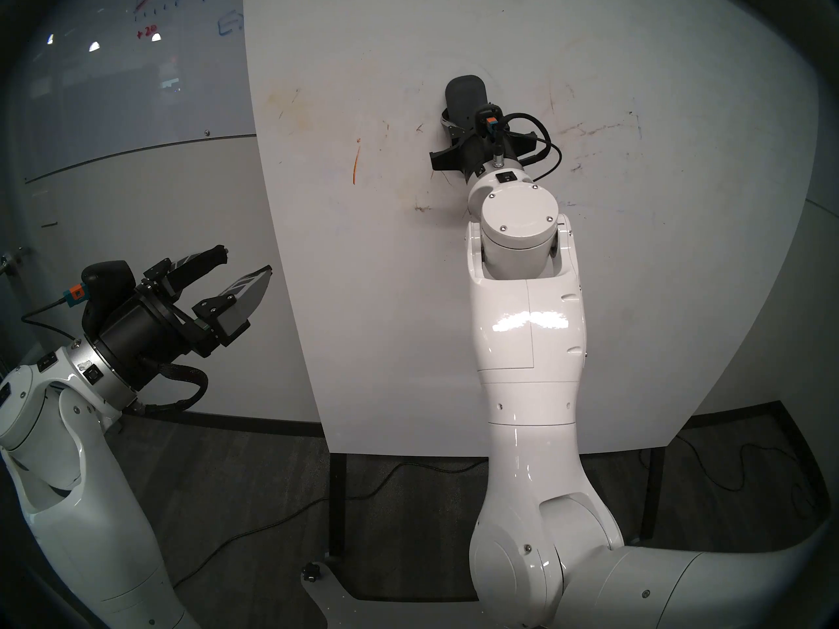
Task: Erase all marks on the whiteboard with the eraser
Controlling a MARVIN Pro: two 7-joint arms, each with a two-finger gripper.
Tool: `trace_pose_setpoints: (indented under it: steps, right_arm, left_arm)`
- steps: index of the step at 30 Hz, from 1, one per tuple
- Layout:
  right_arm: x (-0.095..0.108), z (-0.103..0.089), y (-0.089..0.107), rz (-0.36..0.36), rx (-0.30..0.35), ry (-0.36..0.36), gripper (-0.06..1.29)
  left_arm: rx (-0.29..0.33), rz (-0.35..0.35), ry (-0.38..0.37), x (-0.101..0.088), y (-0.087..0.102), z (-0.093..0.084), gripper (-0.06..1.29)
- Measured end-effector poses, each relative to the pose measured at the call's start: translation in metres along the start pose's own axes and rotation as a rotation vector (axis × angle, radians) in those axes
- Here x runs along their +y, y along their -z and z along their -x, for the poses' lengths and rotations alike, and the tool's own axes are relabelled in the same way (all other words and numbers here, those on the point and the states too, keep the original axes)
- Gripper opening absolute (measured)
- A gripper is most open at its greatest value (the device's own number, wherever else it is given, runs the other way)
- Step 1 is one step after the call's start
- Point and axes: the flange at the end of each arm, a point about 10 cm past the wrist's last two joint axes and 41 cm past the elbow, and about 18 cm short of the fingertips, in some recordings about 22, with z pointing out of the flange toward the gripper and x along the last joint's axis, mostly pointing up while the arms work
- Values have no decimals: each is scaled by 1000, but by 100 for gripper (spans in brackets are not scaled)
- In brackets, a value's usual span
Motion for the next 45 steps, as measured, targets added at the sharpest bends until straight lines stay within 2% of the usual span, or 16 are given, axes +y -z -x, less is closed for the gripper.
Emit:
trace_pose_setpoints:
  steps: [12,22,23,24,27,35,45]
  right_arm:
    - [21,34,30,-3,-116,-60,48]
    - [13,52,50,-53,-238,-158,49]
    - [13,53,52,-53,-251,-167,57]
    - [12,55,54,-53,-271,-179,77]
    - [12,59,60,-48,-321,-205,117]
    - [14,64,76,-23,-469,-255,119]
    - [33,44,90,4,-507,-291,119]
  left_arm:
    - [-5,-1,3,0,1,1,125]
    - [-10,-2,5,0,1,3,125]
    - [-10,-2,6,0,1,3,125]
    - [-11,-2,6,0,1,3,125]
    - [-11,-2,6,0,1,3,125]
    - [-12,-2,8,0,2,3,125]
    - [-13,-2,8,1,2,4,125]
